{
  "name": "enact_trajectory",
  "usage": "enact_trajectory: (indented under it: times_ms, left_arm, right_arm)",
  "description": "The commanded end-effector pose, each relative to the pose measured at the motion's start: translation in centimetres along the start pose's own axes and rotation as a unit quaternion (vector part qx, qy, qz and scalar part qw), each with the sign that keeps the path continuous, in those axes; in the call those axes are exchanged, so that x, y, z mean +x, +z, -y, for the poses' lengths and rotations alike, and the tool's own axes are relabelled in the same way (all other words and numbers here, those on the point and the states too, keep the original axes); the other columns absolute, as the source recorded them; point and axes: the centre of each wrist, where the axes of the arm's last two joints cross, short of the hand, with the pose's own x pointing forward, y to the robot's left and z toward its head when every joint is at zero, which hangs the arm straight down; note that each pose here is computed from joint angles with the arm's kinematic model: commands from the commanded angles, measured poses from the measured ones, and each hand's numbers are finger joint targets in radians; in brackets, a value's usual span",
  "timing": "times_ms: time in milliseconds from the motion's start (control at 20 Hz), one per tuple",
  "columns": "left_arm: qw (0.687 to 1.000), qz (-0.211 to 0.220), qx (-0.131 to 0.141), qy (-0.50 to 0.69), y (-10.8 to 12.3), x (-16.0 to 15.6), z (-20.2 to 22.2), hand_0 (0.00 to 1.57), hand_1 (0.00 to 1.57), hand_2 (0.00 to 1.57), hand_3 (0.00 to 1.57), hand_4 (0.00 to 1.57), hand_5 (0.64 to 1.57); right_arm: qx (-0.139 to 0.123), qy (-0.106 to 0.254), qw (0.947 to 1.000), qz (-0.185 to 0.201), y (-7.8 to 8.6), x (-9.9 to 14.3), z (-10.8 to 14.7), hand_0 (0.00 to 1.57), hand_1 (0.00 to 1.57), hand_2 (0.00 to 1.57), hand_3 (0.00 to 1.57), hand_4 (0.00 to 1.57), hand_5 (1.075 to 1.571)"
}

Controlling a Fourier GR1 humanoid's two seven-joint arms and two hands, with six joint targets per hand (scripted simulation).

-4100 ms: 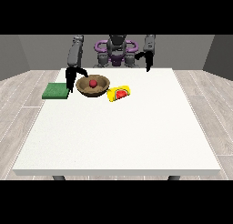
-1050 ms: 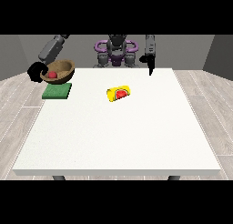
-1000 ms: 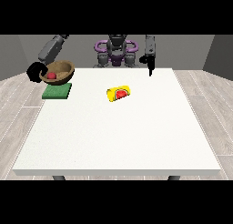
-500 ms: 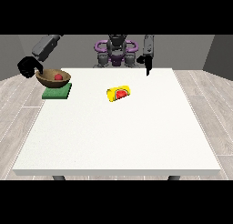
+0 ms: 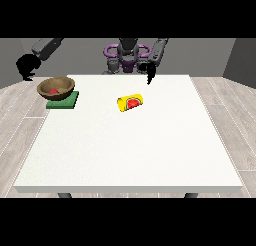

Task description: Pick the cup and pour the ball into the bowl, then pick the bowl and place it on the pad

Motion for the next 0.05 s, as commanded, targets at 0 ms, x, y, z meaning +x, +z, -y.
enact_trajectory:
  times_ms: [0]
  left_arm:
    - [1.000, -0.008, 0.016, 0.000, 1.31, -0.97, 1.78, 0.00, 0.00, 0.00, 0.00, 1.22, 1.340]
  right_arm:
    - [0.027, -0.001, 0.9996, 0.009, 0.09, 0.32, 0.17, 0.00, 0.00, 0.58, 0.75, 0.71, 1.075]
